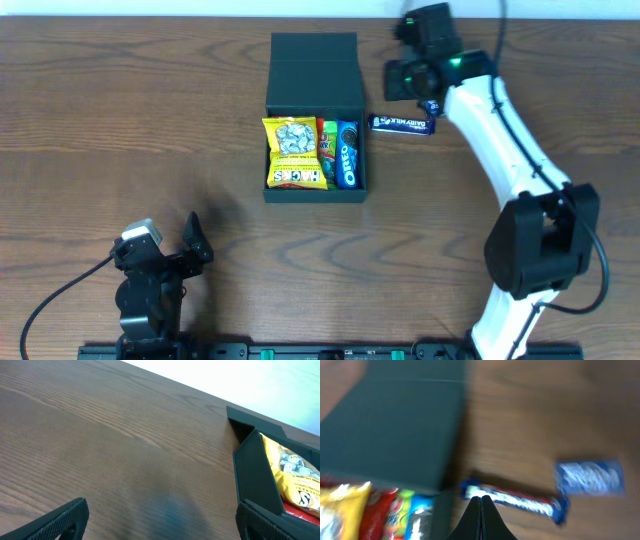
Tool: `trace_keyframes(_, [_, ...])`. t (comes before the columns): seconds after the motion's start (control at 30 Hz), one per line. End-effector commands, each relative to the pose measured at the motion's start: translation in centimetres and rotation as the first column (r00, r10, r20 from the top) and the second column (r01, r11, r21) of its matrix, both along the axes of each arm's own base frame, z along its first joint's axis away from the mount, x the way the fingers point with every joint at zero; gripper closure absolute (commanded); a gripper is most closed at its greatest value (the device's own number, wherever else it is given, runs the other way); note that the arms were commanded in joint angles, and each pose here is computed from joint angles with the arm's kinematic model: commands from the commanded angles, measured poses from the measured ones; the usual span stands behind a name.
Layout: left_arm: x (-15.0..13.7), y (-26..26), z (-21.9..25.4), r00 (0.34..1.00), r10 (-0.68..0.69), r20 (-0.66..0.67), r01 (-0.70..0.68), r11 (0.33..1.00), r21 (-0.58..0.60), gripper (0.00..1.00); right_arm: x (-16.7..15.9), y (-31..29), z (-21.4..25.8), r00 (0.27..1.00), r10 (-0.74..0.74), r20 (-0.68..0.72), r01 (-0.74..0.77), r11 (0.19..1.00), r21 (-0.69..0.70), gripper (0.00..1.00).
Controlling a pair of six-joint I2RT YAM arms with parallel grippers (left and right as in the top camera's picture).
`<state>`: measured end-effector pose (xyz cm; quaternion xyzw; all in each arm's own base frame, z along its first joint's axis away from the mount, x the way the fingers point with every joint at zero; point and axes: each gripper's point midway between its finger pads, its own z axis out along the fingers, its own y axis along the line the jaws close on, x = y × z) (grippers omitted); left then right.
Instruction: Pack container
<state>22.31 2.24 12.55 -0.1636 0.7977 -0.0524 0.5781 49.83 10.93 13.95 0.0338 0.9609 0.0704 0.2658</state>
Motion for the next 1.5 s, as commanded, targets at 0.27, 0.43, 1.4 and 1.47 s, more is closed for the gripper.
trace_keyframes(0.27, [-0.1,0.2,-1.0,1.0,0.016,-0.022,-0.016,1.0,-0.002,0.05,0.9,-11.5,-6.1,0.603,-0.791,-0.103,0.797,0.595,0.105,0.99])
trace_keyframes(0.43, [-0.1,0.2,-1.0,1.0,0.016,-0.022,-0.016,1.0,-0.002,0.05,0.8,-10.2,-8.7,0.644,-0.729,-0.232,0.763,0.631,0.137,0.98])
trace_keyframes(1.4, [-0.1,0.2,-1.0,1.0,0.016,-0.022,-0.016,1.0,-0.002,0.05,-2.2,-0.1,-12.2,0.492,-0.678,-0.547,0.859,0.48,0.177,0.54])
trace_keyframes(1.47, [-0.1,0.2,-1.0,1.0,0.016,-0.022,-0.016,1.0,-0.002,0.05,-1.7,0.0,-12.8,0.497,-0.677,-0.543,0.858,0.478,0.188,0.54])
